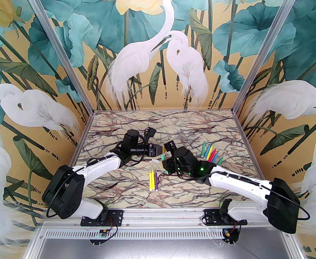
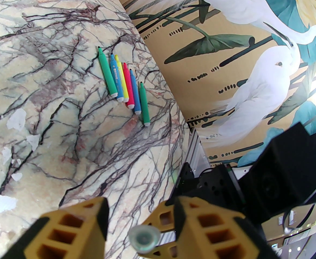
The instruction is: Open the pen caps
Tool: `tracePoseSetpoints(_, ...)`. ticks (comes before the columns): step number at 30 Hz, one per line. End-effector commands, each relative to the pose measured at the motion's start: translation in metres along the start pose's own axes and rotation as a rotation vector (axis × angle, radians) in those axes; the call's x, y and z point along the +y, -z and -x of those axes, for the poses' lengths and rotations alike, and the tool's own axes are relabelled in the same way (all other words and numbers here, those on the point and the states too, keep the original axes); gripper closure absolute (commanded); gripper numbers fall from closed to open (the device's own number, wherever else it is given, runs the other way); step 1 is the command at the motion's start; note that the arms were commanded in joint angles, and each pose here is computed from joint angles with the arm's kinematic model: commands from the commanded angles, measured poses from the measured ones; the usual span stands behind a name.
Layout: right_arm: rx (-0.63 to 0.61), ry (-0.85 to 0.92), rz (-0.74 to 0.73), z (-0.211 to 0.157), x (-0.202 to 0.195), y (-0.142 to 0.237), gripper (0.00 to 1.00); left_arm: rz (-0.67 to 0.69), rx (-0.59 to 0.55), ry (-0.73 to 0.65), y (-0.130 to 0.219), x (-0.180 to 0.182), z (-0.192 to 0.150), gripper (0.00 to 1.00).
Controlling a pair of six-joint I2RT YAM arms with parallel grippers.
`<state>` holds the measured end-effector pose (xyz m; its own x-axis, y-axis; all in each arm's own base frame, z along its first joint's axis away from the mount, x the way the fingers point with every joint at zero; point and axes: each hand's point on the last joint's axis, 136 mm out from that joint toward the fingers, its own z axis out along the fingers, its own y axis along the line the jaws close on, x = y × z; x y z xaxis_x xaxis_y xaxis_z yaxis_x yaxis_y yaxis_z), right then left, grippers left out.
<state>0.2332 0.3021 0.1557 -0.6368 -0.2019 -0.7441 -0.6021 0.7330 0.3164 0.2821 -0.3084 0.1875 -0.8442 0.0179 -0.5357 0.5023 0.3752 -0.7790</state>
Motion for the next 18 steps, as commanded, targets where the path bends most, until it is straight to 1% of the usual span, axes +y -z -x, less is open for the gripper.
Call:
tracePoseSetpoints(1,-0.034,0.025,0.026,0.0142,0.01,-0.0002,0.86,-0.035,0.012,-0.017,-0.0056,-0.0068,0.004,0.61)
tracePoseSetpoints(5,-0.034,0.027,0.028,0.0151,0.0106,-0.0015,0.86,-0.035,0.017,-0.011,-0.0072,-0.0064,0.004,0.69)
tracePoseSetpoints(8,-0.034,0.031,0.027,0.0154,0.0108,-0.0022,0.86,-0.038,0.019,-0.012,-0.0078,-0.0071,0.0041,0.72)
tracePoseSetpoints(11,-0.035,0.031,0.025,0.0158,0.0103,-0.0027,0.86,-0.038,0.02,-0.011,-0.0085,-0.0068,0.0047,0.77)
tracePoseSetpoints(15,-0.035,0.037,0.022,0.016,0.0099,-0.0026,0.86,-0.04,0.019,-0.014,-0.0087,-0.0083,0.0055,0.8)
tracePoseSetpoints(18,-0.035,0.036,0.018,0.0152,0.0088,-0.0029,0.86,-0.04,0.021,-0.013,-0.0093,-0.008,0.0058,0.84)
